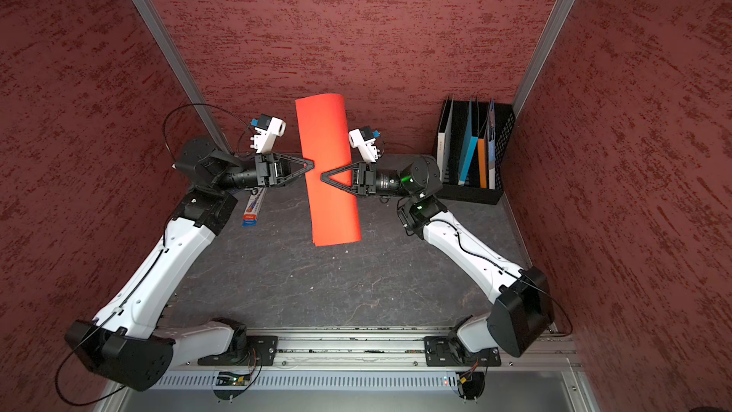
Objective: Fold the rectangular paper in half along the long edge
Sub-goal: Fold the paper.
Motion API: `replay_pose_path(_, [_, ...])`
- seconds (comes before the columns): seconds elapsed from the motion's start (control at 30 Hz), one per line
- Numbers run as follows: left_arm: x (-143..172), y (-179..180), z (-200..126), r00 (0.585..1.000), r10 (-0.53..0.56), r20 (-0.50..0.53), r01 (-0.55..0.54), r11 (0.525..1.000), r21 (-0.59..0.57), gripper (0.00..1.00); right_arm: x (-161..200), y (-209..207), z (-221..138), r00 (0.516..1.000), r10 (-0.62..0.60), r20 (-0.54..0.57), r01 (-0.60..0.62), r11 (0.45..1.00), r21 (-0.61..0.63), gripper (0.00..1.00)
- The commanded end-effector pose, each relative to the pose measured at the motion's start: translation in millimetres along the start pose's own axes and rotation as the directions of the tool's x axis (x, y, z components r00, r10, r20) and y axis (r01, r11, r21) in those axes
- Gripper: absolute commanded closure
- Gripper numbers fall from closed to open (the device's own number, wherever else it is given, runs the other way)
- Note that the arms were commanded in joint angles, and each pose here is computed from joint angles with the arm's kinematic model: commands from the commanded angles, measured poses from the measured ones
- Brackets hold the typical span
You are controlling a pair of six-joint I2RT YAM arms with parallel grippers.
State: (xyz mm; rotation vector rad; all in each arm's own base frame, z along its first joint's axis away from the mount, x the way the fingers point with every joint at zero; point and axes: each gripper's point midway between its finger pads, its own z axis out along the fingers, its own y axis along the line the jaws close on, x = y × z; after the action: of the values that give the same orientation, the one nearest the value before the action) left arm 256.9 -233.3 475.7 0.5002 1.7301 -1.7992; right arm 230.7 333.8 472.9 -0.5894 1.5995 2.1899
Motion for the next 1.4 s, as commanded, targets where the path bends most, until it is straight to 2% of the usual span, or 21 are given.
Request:
replay_pose_path(0.0, [-3.5, -22.1, -3.2, 0.998, 0.063, 0.011, -0.064, 0.998, 0.023, 0.56, 4.1, 9.9, -0.5, 1.0, -0.021, -0.021, 0.02, 0.999, -0.039, 0.59])
replay_pose_path(0.17, [-4.3, -25.2, -3.1, 0.998, 0.07, 0.008, -0.07, 0.997, 0.028, 0.62, 9.4, 12.6, -1.7, 0.999, -0.008, -0.046, 0.006, 0.999, -0.053, 0.59])
replay_pose_path(0.37, [-5.2, -29.4, -2.8, 0.997, 0.081, 0.008, -0.081, 0.996, 0.033, 0.65, 11.8, 22.5, -2.8, 0.998, -0.018, -0.055, 0.013, 0.996, -0.086, 0.57])
replay_pose_path(0.43, [-5.1, -30.9, -2.8, 0.996, 0.084, 0.008, -0.084, 0.996, 0.035, 0.7, 11.4, 24.5, -2.7, 0.998, -0.021, -0.055, 0.016, 0.996, -0.09, 0.58])
replay_pose_path(0.5, [-4.5, -32.9, -2.4, 0.996, 0.085, 0.006, -0.085, 0.996, 0.038, 0.81, 11.6, 22.3, -2.7, 0.998, -0.017, -0.057, 0.012, 0.996, -0.083, 0.58])
replay_pose_path(0.53, [-4.3, -33.3, -2.5, 0.996, 0.087, 0.007, -0.087, 0.995, 0.039, 0.83, 11.7, 20.8, -2.5, 0.998, -0.015, -0.057, 0.011, 0.997, -0.08, 0.58])
replay_pose_path(0.73, [-3.0, -33.6, -1.7, 0.997, 0.083, 0.006, -0.083, 0.996, 0.04, 0.9, 14.1, 14.0, -1.9, 0.998, 0.0, -0.07, -0.004, 0.998, -0.058, 0.57])
replay_pose_path(0.9, [-3.4, -34.7, -0.6, 0.996, 0.088, 0.004, -0.088, 0.995, 0.043, 0.98, 19.1, 2.7, -3.6, 0.997, 0.008, -0.081, -0.008, 1.0, 0.008, 0.54])
replay_pose_path(1.13, [-3.8, -34.1, -0.4, 0.996, 0.084, 0.006, -0.085, 0.996, 0.042, 1.0, 21.1, -2.9, -7.0, 0.997, -0.007, -0.075, 0.014, 0.996, 0.089, 0.47])
replay_pose_path(1.37, [1.4, -27.8, 1.2, 0.998, 0.061, -0.009, -0.061, 0.998, 0.029, 1.0, 13.2, 9.5, -12.0, 0.994, -0.088, -0.063, 0.099, 0.978, 0.186, 0.37])
